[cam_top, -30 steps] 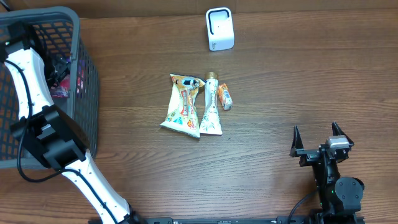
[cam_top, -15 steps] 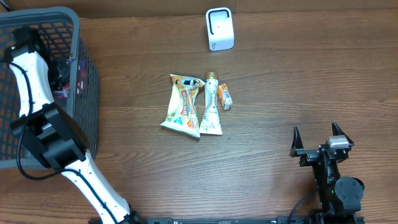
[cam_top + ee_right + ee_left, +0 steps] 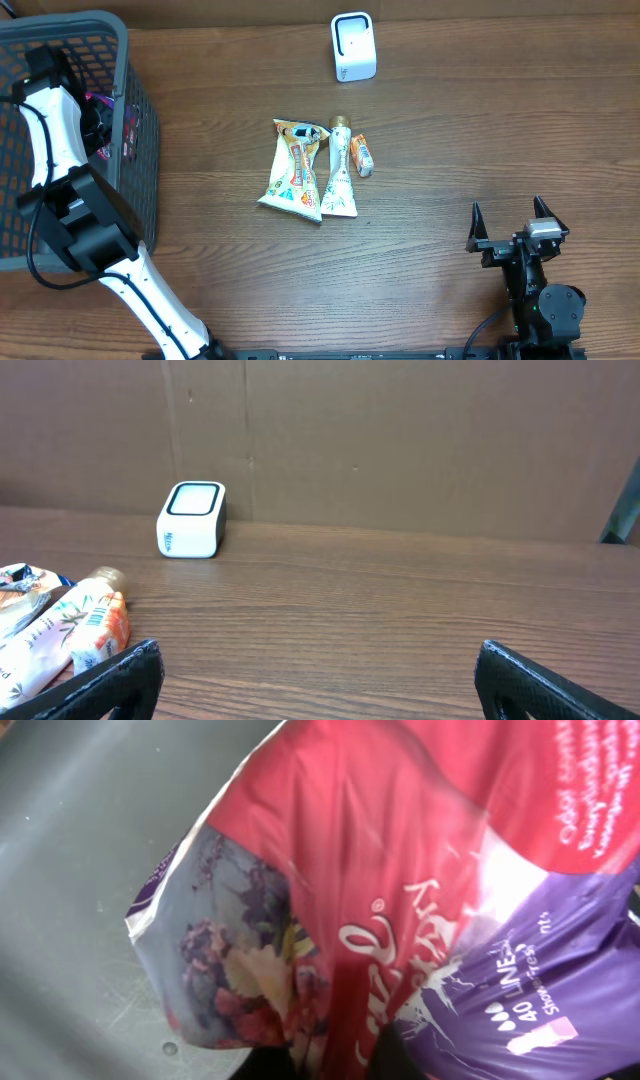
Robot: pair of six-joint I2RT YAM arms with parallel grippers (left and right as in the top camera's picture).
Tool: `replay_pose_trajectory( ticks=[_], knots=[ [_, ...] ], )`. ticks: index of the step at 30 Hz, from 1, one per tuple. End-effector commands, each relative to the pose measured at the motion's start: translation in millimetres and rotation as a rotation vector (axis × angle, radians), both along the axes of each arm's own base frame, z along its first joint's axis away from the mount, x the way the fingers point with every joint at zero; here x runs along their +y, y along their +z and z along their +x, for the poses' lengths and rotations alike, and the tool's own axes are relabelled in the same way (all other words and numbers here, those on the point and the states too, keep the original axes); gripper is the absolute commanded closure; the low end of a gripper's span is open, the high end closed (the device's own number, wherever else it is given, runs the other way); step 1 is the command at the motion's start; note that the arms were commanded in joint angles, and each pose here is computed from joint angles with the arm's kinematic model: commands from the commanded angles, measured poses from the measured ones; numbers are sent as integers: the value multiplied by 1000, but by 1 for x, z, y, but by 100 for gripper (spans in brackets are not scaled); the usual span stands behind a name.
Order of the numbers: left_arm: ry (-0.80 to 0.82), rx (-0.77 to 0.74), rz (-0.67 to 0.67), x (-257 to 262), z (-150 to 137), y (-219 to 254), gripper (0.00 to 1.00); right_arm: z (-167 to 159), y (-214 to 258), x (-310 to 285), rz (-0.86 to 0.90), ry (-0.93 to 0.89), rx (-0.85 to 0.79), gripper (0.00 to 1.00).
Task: Scan the item barcode
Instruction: 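Reach the left gripper down into the basket toward the pink-purple box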
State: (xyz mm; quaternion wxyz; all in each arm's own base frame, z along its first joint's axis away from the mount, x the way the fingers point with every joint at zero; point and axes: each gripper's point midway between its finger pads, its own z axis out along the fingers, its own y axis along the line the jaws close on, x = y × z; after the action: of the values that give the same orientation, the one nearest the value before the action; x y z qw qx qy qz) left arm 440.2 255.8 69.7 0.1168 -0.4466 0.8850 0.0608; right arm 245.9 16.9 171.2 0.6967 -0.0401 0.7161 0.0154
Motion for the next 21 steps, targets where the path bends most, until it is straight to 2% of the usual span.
replay_pose_trajectory(
  ticks=[1, 8, 13, 21],
  knots=[
    [-17, 128, 26, 8, -25, -12, 96, 0, -1, 1, -1, 2, -6, 0],
    [-9, 117, 49, 10, -27, 48, 96, 0, -1, 1, -1, 2, -6, 0],
    [11, -2, 111, 12, -24, 120, 96, 0, -1, 1, -1, 2, -6, 0],
    [25, -251, 243, 4, -37, 237, 96, 0, -1, 1, -1, 2, -6, 0]
  ],
)
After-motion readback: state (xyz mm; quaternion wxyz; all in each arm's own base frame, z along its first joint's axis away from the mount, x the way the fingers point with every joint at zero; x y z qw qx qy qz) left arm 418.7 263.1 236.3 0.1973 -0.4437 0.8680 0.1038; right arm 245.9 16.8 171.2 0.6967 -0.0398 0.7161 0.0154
